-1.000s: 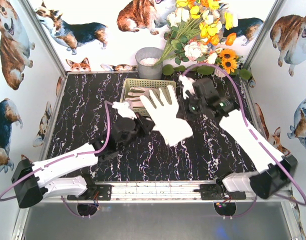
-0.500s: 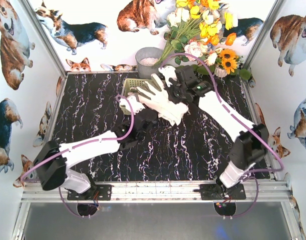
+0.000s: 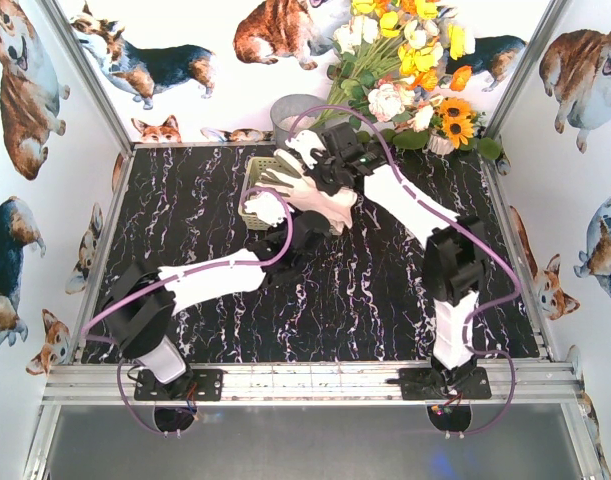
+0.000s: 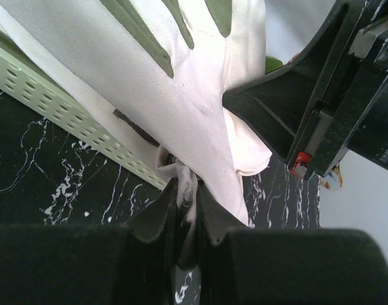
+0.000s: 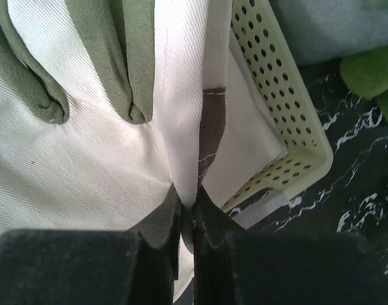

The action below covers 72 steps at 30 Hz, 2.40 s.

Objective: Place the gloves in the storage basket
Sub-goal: Place the glove in the bin.

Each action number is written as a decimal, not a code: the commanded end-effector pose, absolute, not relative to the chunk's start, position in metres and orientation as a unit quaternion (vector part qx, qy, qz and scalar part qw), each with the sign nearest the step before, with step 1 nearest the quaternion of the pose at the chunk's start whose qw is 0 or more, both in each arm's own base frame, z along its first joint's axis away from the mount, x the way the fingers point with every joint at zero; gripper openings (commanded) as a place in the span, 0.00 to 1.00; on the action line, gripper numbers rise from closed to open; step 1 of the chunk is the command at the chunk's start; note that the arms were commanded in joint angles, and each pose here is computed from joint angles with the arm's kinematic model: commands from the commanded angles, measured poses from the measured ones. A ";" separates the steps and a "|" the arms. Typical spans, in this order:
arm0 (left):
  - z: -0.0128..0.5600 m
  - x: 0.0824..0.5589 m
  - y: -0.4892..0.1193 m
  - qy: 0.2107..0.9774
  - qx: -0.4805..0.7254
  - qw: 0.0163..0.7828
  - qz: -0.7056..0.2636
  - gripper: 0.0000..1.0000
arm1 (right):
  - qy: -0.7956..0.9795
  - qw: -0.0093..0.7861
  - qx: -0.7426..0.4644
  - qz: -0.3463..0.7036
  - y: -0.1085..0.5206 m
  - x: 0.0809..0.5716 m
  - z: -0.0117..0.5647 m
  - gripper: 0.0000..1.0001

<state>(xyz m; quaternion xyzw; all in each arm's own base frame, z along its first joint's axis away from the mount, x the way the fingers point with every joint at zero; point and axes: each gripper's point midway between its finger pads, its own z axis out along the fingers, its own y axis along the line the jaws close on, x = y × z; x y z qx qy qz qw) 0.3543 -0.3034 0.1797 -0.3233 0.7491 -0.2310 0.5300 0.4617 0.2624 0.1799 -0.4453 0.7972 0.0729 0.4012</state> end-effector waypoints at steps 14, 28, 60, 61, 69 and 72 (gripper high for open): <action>0.144 0.396 -0.337 0.771 -0.324 0.472 -0.280 0.00 | 0.666 0.591 -0.446 -0.091 0.263 0.612 0.256 0.00; 0.118 0.411 -0.353 0.769 -0.345 0.441 -0.310 0.00 | 0.658 0.555 -0.497 -0.112 0.269 0.631 0.216 0.00; 0.165 0.382 -0.292 0.792 -0.279 0.491 -0.231 0.47 | 0.685 0.534 -0.496 -0.015 0.276 0.616 0.182 0.00; 0.173 0.378 -0.284 0.791 -0.272 0.499 -0.227 0.48 | 0.683 0.533 -0.500 -0.009 0.277 0.613 0.184 0.00; 0.173 0.371 -0.217 0.823 -0.225 0.481 -0.203 0.54 | 0.667 0.506 -0.546 0.009 0.277 0.591 0.196 0.00; 0.165 0.375 -0.196 0.829 -0.229 0.470 -0.197 0.54 | 0.662 0.490 -0.567 0.017 0.276 0.580 0.198 0.00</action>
